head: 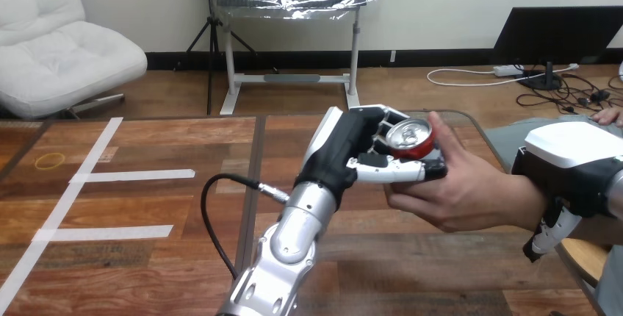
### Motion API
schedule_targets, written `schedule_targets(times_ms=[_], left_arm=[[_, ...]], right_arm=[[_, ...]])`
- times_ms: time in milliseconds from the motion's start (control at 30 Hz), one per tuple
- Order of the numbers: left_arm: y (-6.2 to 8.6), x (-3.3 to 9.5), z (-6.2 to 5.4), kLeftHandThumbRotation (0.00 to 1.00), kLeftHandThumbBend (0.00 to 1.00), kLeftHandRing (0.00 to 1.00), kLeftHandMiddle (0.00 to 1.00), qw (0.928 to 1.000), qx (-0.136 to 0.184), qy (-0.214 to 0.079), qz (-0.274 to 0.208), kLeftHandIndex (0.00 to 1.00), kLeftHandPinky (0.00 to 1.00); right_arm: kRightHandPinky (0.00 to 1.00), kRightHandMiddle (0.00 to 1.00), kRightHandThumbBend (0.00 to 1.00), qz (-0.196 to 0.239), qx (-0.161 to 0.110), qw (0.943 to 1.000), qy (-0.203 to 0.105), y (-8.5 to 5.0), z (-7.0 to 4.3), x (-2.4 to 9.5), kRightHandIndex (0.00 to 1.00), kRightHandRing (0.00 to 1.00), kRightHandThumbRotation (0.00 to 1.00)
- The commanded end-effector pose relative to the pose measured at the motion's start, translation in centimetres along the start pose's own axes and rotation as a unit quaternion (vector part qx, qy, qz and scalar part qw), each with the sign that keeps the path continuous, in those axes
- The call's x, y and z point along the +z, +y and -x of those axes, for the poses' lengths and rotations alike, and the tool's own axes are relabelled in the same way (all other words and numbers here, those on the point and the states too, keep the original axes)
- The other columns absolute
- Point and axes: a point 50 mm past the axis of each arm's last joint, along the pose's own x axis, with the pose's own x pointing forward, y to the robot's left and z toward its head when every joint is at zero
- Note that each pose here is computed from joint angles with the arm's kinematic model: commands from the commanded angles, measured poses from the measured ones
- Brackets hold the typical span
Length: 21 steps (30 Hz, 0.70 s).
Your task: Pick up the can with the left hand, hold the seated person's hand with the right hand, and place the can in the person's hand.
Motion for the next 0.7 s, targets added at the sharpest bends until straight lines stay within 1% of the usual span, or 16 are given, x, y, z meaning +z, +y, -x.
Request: schedule_targets(times_ms=[0, 333, 667], left_arm=[[-3.8, 4.0, -1.6, 0.00, 0.65, 0.39, 0.43, 0.9965, -0.052, -0.065, 0.010, 0.47, 0.36], [-5.1, 4.5, -1.7, 0.00, 0.63, 0.39, 0.43, 0.9945, -0.071, -0.070, 0.030, 0.46, 0.34], [-5.7, 4.8, -1.6, 0.00, 0.63, 0.37, 0.41, 0.9933, -0.077, -0.082, 0.026, 0.46, 0.32]], right_arm=[[0.10, 0.25, 0.76, 0.046, -0.129, 0.9905, -0.006, -7.2, 1.9, 0.2, 0.30, 0.17, 0.00], [0.10, 0.24, 0.76, 0.044, -0.130, 0.9905, -0.009, -7.0, 1.9, 0.3, 0.29, 0.16, 0.00], [0.10, 0.24, 0.77, 0.040, -0.129, 0.9907, -0.012, -6.9, 1.9, 0.2, 0.29, 0.17, 0.00]])
